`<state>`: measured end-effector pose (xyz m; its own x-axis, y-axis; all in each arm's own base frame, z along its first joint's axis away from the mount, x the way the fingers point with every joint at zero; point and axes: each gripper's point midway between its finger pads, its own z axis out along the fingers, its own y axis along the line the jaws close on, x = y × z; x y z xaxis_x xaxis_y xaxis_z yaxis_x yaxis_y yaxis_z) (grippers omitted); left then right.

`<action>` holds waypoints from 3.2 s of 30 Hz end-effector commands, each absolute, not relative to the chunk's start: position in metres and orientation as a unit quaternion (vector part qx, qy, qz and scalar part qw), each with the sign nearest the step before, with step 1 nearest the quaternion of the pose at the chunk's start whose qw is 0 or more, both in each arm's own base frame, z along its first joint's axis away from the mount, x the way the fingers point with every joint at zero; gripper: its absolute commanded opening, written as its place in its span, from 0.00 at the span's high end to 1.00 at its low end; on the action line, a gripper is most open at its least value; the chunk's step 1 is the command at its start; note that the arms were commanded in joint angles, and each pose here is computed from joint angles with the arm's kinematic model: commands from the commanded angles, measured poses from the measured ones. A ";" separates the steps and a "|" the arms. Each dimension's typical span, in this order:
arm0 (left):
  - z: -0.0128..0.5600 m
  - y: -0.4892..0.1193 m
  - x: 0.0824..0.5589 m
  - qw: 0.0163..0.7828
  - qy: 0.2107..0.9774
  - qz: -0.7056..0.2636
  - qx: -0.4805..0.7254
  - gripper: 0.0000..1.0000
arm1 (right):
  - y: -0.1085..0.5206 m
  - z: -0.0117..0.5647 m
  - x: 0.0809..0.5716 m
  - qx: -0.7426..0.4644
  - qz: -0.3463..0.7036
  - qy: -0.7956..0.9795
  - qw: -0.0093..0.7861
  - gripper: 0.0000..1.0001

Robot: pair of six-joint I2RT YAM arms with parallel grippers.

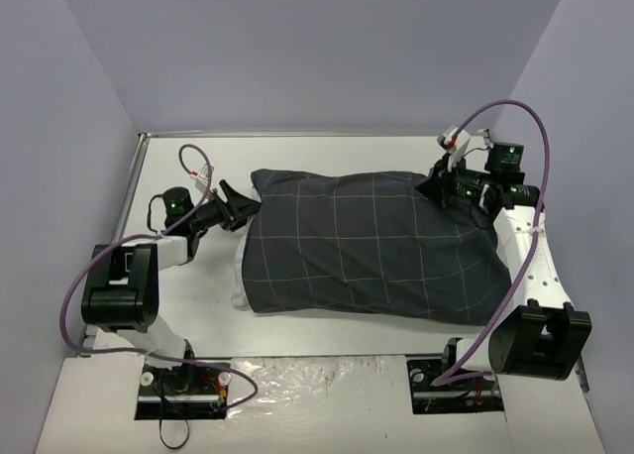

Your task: Remove the pillowcase from the pillow

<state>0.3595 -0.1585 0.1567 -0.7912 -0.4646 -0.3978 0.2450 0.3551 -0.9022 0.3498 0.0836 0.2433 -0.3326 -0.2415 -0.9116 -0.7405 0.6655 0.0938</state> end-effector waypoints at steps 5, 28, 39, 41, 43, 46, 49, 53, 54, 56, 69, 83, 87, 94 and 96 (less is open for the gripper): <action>0.204 -0.184 0.369 0.350 0.684 -0.639 -0.020 0.56 | 0.098 0.249 0.338 -0.328 0.290 0.760 0.481 1.00; 0.264 -0.094 0.375 0.449 0.669 -0.588 -0.066 0.98 | 0.083 0.241 0.350 -0.308 0.257 0.781 0.478 0.74; 0.247 -0.088 0.376 0.446 0.687 -0.569 -0.073 0.98 | 0.035 0.230 0.391 -0.148 0.249 0.847 0.447 0.13; 0.241 -0.087 0.376 0.441 0.692 -0.565 -0.078 0.98 | 0.026 0.231 0.393 -0.148 0.247 0.844 0.452 0.12; 0.238 -0.086 0.376 0.439 0.695 -0.564 -0.080 0.98 | 0.021 0.232 0.388 -0.168 0.254 0.835 0.459 0.11; 0.236 -0.086 0.376 0.438 0.696 -0.563 -0.082 0.98 | 0.026 0.237 0.373 -0.261 0.267 0.788 0.489 0.10; 0.236 -0.085 0.378 0.437 0.696 -0.563 -0.083 0.98 | 0.030 0.219 0.369 -0.288 0.276 0.784 0.475 0.11; 0.237 -0.085 0.378 0.436 0.696 -0.565 -0.083 0.98 | 0.037 0.206 0.364 -0.304 0.293 0.785 0.453 0.16; 0.238 -0.085 0.378 0.436 0.696 -0.565 -0.083 0.98 | 0.038 0.208 0.362 -0.308 0.288 0.784 0.455 0.16; 0.238 -0.085 0.377 0.436 0.696 -0.564 -0.082 0.98 | 0.036 0.213 0.361 -0.314 0.272 0.784 0.461 0.16; 0.238 -0.083 0.377 0.437 0.696 -0.563 -0.084 0.98 | 0.025 0.210 0.343 -0.367 0.179 0.797 0.444 0.12; 0.245 -0.084 0.374 0.441 0.693 -0.564 -0.081 0.95 | 0.036 0.187 0.349 -0.386 0.197 0.798 0.418 0.95; 0.246 -0.083 0.374 0.441 0.694 -0.563 -0.085 0.83 | 0.037 0.206 0.342 -0.399 0.179 0.783 0.443 1.00; 0.238 -0.083 0.375 0.427 0.702 -0.561 -0.096 0.72 | 0.010 0.234 0.348 -0.376 0.109 0.785 0.480 1.00; 0.237 -0.083 0.375 0.424 0.704 -0.561 -0.098 0.71 | -0.002 0.235 0.353 -0.362 0.082 0.793 0.482 1.00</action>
<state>0.3746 -0.0838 0.2049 -0.6656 -0.6406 -0.3829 0.2206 0.3213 -0.9209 0.3436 0.0163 0.2227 -0.2759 -0.4837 -0.8306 -0.7189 0.6775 -0.1558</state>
